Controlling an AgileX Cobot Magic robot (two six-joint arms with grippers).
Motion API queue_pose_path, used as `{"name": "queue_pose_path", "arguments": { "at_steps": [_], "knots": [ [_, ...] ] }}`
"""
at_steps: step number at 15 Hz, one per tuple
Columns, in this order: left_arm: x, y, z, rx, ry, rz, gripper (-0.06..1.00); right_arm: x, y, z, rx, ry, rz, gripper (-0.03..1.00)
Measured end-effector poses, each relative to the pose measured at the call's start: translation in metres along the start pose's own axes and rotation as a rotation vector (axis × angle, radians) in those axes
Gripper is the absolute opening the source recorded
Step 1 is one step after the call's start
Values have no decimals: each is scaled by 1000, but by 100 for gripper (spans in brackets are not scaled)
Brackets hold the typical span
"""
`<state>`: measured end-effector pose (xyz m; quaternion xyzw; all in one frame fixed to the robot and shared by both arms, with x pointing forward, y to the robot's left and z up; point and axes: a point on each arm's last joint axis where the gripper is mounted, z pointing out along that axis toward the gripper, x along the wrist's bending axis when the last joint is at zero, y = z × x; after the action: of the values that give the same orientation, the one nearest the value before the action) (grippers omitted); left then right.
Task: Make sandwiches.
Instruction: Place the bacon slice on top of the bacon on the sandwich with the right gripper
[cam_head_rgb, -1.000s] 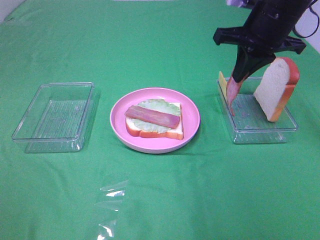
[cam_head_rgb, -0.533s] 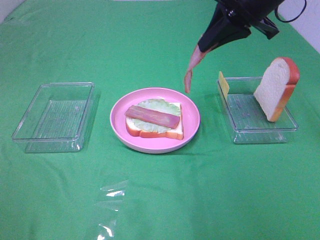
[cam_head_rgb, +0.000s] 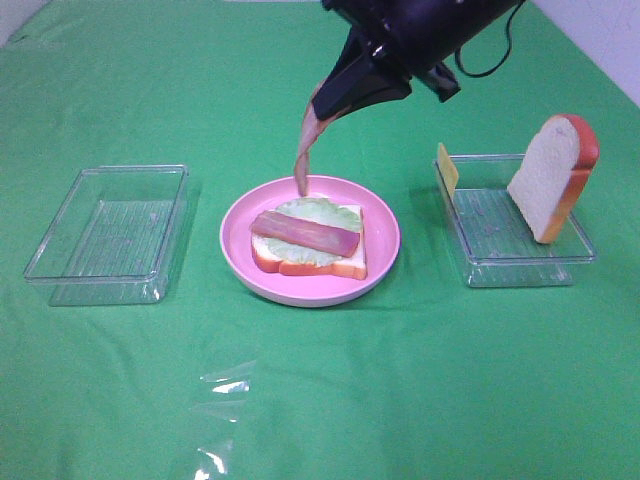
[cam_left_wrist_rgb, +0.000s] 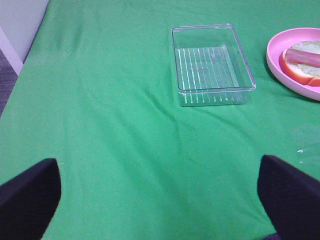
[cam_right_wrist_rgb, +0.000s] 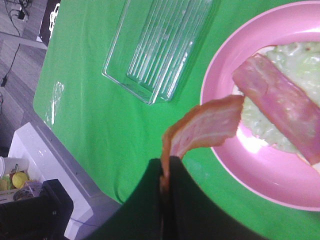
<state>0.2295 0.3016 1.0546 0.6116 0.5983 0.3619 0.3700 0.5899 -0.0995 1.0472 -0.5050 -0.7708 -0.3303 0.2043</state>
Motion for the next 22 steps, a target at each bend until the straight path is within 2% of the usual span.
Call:
{"name": "queue_pose_path", "arguments": {
  "at_steps": [5,8,9,10,11,12,17,22],
  "knots": [
    [0,0,0,0,0,0,99,10,3,68,75,23,-75,2],
    [0,0,0,0,0,0,99,-2,12,96,101,15,-77,2],
    [0,0,0,0,0,0,99,-7,14,101,107,-13,-94,2],
    [0,0,0,0,0,0,99,-19,14,106,130,-87,-120,2],
    [0,0,0,0,0,0,99,-21,14,106,138,-112,-127,2],
    [0,0,0,0,0,0,99,-28,13,105,161,-189,-143,2],
    [0,0,0,0,0,0,99,-47,13,100,177,-400,-185,2],
    [0,0,0,0,0,0,99,-52,15,97,171,-462,-216,2]
  ]
}}
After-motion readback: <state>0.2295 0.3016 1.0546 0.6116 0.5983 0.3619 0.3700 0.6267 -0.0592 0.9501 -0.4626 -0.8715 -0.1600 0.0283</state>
